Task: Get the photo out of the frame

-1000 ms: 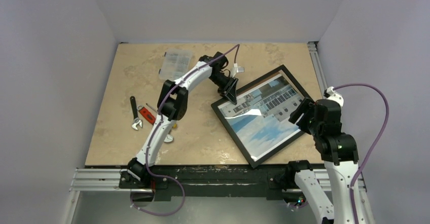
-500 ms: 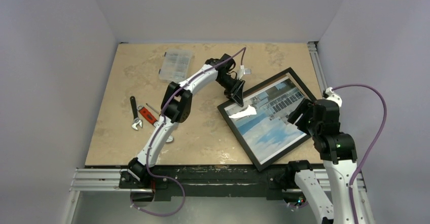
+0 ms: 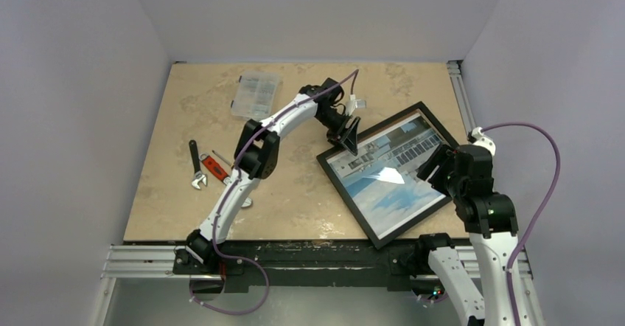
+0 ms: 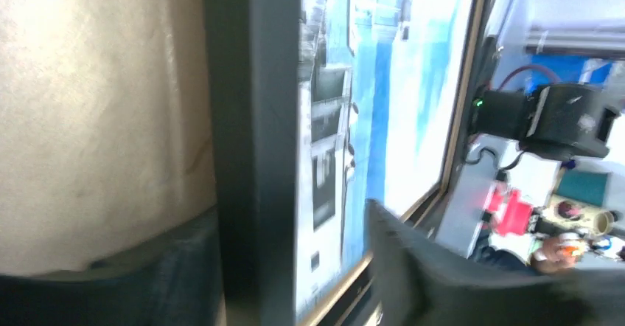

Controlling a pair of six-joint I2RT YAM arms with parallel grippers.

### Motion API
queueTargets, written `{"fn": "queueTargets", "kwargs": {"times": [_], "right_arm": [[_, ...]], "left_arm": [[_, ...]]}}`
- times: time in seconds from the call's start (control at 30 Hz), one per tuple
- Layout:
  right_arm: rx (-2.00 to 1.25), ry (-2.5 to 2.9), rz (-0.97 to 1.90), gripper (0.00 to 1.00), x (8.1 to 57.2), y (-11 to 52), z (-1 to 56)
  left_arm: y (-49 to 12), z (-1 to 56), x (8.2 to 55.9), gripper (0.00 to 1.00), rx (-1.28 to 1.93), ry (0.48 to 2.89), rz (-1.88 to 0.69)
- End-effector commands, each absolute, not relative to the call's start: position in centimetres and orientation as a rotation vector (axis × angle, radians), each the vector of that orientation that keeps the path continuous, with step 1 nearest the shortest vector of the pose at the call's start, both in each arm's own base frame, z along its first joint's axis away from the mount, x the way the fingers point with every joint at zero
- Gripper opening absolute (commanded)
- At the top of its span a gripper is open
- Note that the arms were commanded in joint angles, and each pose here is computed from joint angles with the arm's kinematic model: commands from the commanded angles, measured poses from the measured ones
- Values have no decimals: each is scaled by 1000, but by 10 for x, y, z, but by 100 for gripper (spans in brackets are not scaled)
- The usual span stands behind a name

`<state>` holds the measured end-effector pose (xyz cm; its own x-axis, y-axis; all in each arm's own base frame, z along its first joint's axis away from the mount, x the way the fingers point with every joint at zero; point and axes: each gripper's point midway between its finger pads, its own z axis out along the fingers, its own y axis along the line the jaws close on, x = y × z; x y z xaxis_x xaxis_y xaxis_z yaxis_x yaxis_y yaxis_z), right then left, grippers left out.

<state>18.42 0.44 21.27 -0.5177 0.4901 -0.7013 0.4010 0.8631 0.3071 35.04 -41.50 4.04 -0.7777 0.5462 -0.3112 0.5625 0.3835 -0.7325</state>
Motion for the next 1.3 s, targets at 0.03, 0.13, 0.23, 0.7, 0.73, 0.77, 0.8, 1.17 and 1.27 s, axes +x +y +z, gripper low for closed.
{"fn": "queueTargets", "kwargs": {"times": [0.03, 0.13, 0.23, 0.7, 0.73, 0.77, 0.8, 1.17, 1.27], "right_arm": [[631, 2151, 185, 66, 192, 11, 217], [615, 2159, 206, 67, 194, 14, 216], [580, 2172, 238, 68, 195, 21, 216], [343, 2416, 513, 72, 198, 81, 164], [326, 2432, 496, 72, 198, 84, 162], [302, 2456, 478, 72, 198, 88, 158], [279, 2483, 451, 73, 197, 93, 153], [-141, 2639, 177, 72, 187, 167, 97], [-256, 2643, 44, 70, 186, 176, 86]], "left_arm": [[-398, 86, 393, 92, 952, 2520, -1160], [-392, 122, 401, 100, 905, 2467, -1154], [-382, 162, 408, 100, 831, 2419, -1140], [-316, 294, 382, 100, 424, 2328, -1090], [-316, 301, 375, 100, 420, 2312, -1123], [-315, 308, 369, 100, 418, 2300, -1147], [-315, 313, 363, 100, 418, 2295, -1169], [-286, 325, 315, 100, 561, 2305, -1102], [-277, 309, 314, 100, 550, 2316, -1030]]}}
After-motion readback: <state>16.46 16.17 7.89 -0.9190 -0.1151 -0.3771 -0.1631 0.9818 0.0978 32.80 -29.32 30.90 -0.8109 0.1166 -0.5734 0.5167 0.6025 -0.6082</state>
